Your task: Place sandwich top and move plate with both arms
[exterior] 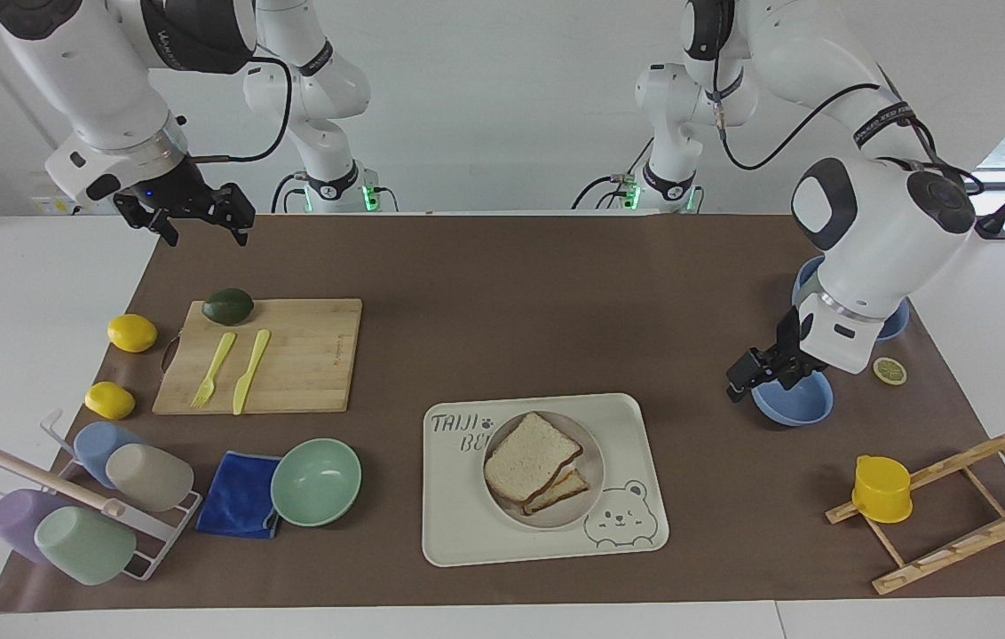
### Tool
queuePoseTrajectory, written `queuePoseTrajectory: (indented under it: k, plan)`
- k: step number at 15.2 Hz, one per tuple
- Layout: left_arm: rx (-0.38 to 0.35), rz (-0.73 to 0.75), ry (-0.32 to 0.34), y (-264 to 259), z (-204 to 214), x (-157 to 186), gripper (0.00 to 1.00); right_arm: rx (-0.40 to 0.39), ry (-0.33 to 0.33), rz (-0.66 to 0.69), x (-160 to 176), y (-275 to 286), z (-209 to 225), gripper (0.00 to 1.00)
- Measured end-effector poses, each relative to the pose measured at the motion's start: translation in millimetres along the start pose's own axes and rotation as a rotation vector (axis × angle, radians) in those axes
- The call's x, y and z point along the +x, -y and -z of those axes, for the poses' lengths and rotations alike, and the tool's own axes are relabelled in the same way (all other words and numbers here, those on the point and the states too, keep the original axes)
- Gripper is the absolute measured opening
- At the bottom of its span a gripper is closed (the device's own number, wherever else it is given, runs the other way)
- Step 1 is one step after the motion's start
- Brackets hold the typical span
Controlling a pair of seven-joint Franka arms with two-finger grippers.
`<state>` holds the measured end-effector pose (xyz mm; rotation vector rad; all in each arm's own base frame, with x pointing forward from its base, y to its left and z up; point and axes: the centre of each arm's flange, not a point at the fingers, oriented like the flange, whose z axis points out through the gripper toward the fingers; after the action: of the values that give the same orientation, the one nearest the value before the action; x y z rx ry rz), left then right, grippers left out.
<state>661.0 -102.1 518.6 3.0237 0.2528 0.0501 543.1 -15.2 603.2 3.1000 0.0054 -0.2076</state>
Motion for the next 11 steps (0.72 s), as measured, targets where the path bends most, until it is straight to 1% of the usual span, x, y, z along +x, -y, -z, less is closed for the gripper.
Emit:
queuePoseTrajectory:
  k: [2,4,7,11]
  plan:
    - [0.029,-0.015,0.013,6,18,-10,1.00,0.000,0.000,0.000,0,0,0,1.00]
    - [0.042,-0.037,0.028,17,39,-20,1.00,0.000,0.000,0.000,0,0,0,1.00]
    - [0.032,-0.082,0.058,56,79,-40,1.00,0.000,0.000,0.000,0,0,0,1.00]
    - [0.012,-0.119,0.082,101,123,-83,1.00,0.000,0.000,0.000,0,0,0,1.00]
